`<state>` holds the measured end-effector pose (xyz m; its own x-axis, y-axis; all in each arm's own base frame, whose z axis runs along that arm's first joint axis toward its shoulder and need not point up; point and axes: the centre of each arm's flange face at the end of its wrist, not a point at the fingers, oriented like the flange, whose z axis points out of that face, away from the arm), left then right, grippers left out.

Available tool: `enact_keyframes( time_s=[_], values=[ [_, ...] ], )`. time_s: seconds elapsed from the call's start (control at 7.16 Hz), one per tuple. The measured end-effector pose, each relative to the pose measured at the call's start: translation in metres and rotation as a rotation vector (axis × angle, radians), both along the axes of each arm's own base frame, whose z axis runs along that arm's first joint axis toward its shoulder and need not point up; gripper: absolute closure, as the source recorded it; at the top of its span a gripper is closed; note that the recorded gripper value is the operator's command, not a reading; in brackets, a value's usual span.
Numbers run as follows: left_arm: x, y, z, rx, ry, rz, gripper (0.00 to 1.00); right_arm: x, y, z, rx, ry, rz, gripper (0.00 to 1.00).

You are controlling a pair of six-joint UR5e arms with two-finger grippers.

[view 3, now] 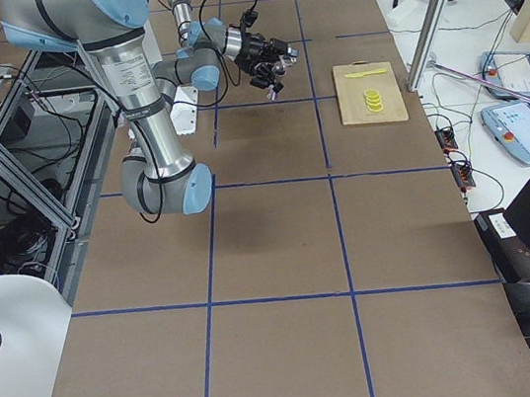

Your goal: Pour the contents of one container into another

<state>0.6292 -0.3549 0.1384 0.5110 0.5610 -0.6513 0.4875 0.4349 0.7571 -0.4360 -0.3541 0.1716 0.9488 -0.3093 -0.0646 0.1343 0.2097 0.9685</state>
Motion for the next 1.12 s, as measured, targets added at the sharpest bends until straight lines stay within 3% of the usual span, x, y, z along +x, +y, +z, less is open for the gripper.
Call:
enact_keyframes(
  time_s=[0.7,1.12],
  values=[
    [-0.020,-0.006,0.001,0.010,0.040,-0.004,1.00,0.061,-0.016,-0.001,-0.104,-0.406,0.139,1.00],
    [-0.046,-0.008,0.008,0.018,0.078,-0.018,1.00,0.113,-0.055,0.041,-0.221,-0.521,0.217,1.00]
  ],
)
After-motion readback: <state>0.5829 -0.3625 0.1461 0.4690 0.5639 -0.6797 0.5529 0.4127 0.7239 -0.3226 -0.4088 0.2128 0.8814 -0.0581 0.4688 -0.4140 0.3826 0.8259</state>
